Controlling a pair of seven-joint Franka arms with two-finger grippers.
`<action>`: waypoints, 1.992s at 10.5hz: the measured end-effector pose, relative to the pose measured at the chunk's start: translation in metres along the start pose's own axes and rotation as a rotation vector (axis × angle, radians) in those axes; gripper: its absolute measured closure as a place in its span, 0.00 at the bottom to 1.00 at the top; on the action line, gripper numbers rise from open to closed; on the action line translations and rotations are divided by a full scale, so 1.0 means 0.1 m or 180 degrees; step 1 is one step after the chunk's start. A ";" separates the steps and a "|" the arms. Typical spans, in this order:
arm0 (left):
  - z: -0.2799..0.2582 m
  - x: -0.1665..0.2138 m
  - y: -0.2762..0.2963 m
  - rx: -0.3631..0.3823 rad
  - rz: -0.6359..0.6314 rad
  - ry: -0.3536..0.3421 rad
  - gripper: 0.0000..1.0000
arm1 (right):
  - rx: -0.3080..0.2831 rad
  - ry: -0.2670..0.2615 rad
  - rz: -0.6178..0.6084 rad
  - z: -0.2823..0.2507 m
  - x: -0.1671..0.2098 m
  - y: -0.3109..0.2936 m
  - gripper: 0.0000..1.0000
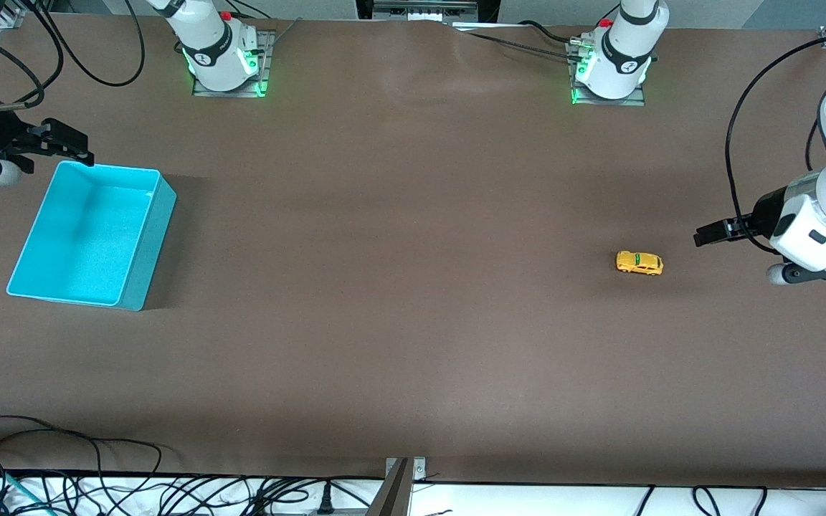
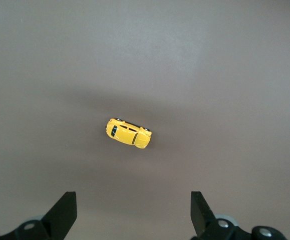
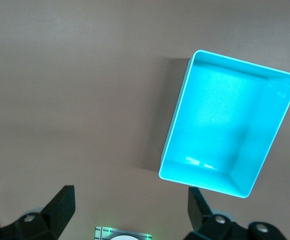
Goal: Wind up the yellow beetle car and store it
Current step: 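Move the left gripper over the yellow toy car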
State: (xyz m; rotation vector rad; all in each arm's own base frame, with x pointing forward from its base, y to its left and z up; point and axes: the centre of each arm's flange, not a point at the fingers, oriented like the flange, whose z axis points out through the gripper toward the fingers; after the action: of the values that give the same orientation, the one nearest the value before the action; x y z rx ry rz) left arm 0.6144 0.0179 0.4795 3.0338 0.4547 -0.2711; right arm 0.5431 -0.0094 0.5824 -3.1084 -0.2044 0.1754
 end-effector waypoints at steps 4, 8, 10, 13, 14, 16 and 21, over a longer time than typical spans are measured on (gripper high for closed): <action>0.23 0.03 -0.06 0.0047 -0.1034 -0.0137 0.00 | 0.0002 -0.0004 0.0021 0.00 -0.01 0.04 0.00; 0.44 0.04 -0.09 0.0180 -0.1985 -0.0211 0.00 | 0.0010 -0.0051 0.0026 0.01 -0.02 0.04 0.00; 0.39 0.03 -0.09 0.0154 -0.1588 -0.0196 0.00 | 0.0010 -0.0053 0.0026 0.01 -0.03 0.04 0.00; 0.35 0.01 -0.06 0.0134 -0.1233 -0.0181 0.00 | 0.0007 -0.0054 0.0001 0.01 -0.02 0.00 0.00; 0.36 0.01 -0.05 0.0147 -0.1544 -0.0183 0.00 | 0.0006 -0.0055 -0.0005 0.02 -0.02 -0.01 0.00; 0.46 0.04 -0.03 0.0193 -0.2363 -0.0187 0.00 | 0.0005 -0.0055 -0.0015 0.02 -0.01 -0.03 0.00; 0.93 0.12 -0.07 0.0153 -0.3829 -0.0050 0.00 | 0.0004 -0.0056 -0.0017 0.02 -0.01 -0.03 0.00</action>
State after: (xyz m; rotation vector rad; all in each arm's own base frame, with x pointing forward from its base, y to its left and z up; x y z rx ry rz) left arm 0.6086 0.0198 0.3853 2.3560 2.1892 -0.3259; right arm 0.5412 -0.0064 0.5810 -3.1056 -0.2130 0.2025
